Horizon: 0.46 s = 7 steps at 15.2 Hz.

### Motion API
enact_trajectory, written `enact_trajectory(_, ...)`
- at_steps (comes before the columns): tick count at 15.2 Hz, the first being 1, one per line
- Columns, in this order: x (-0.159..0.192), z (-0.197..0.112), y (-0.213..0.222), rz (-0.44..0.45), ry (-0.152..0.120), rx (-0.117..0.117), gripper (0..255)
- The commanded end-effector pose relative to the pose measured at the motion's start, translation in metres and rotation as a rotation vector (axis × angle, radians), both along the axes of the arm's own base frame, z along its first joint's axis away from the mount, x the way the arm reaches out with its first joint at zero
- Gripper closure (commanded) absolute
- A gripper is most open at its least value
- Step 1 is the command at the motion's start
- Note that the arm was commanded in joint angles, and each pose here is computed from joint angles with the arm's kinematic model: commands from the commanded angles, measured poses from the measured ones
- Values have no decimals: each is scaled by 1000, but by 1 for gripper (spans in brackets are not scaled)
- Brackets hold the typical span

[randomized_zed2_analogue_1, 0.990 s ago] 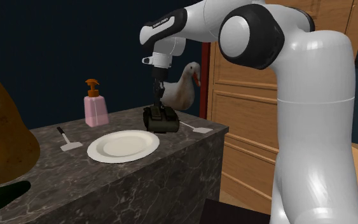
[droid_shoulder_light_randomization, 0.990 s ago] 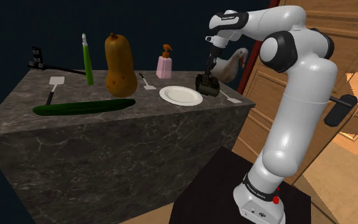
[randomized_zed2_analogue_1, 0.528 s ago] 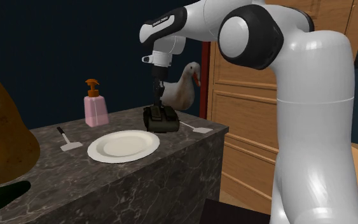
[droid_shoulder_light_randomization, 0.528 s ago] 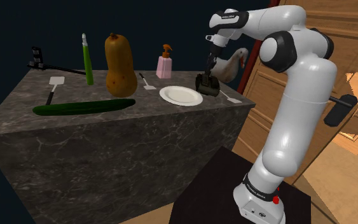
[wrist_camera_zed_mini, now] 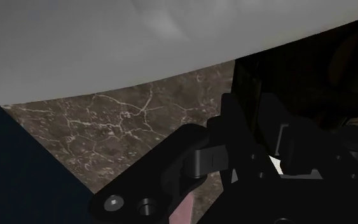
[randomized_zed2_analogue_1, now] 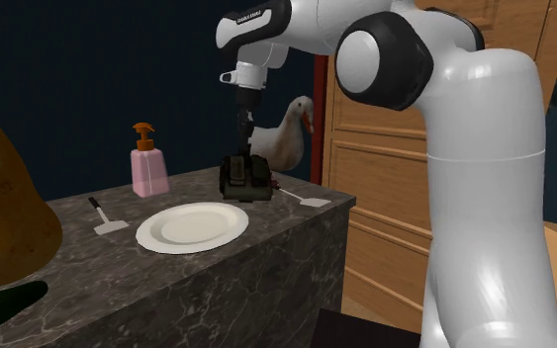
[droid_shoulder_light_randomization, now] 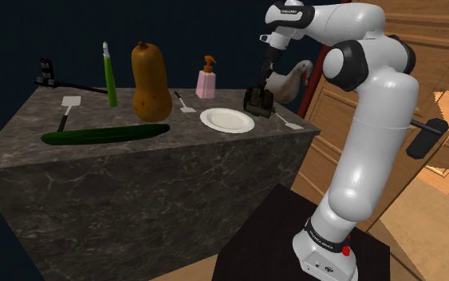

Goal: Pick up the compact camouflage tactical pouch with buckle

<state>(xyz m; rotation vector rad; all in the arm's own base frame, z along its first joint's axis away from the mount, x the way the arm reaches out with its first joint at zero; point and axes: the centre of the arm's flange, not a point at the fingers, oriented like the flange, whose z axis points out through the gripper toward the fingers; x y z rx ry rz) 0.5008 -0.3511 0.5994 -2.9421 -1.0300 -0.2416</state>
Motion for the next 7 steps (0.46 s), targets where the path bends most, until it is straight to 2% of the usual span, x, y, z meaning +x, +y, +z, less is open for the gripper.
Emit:
enact_trajectory(1,0,13,0,0,-2,-1,255)
enact_trajectory(5,0,34,0,0,-2,-1,255)
enact_trajectory(7,0,34,0,0,-2,-1,255)
